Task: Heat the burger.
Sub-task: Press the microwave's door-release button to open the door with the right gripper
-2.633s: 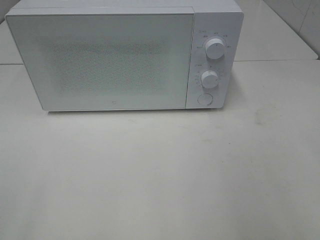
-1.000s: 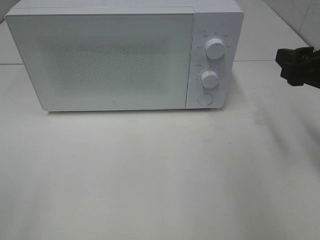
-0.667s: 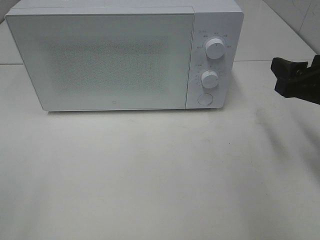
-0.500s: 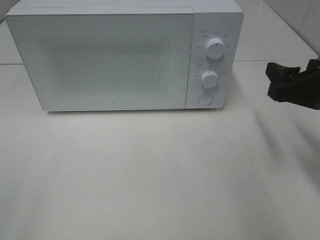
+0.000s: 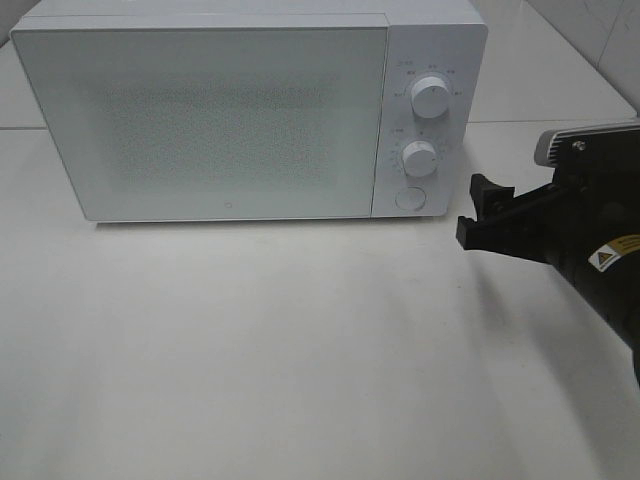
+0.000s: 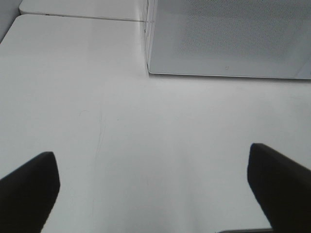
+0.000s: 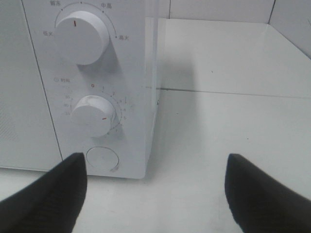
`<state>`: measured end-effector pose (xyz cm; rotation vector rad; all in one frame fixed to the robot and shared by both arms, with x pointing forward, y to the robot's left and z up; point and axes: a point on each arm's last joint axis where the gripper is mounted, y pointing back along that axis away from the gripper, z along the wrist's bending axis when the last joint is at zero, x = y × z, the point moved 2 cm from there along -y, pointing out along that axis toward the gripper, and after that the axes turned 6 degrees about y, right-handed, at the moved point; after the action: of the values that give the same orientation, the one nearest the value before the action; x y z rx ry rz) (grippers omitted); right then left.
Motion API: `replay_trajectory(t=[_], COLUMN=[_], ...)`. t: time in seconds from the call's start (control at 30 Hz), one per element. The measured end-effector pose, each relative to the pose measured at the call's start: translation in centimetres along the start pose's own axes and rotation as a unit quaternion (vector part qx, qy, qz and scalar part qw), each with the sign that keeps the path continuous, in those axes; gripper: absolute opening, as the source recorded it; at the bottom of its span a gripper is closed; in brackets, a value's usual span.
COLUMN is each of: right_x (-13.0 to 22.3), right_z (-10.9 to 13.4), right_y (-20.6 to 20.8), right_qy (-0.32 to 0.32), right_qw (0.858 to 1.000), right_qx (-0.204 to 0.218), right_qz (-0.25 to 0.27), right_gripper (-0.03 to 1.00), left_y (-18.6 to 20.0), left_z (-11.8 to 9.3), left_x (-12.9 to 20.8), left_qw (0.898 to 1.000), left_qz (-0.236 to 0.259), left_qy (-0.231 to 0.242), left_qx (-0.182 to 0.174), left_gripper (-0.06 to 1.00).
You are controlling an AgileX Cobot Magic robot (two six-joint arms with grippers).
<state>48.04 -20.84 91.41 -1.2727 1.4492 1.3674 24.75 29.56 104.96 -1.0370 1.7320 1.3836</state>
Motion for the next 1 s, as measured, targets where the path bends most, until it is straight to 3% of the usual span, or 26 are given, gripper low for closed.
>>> replay_trajectory(t=[0.57,1.0], right_x=[0.9,0.6], right_z=[5.3,5.8], right_y=[-1.2,-1.5], right_qy=[0.012,-0.022], right_qw=[1.0,1.0], right_qx=[-0.016,-0.013], right_qz=[0.018,0.014], right_gripper=[0.76,0.76], left_y=[0.0,0.0], left_z=[0.0,0.0], left_x=[0.0,0.0], left_qw=[1.0,1.0], left_qz=[0.0,0.0], left_qy=[0.0,0.0], left_qx=[0.0,0.0], left_gripper=[0.99,0.99])
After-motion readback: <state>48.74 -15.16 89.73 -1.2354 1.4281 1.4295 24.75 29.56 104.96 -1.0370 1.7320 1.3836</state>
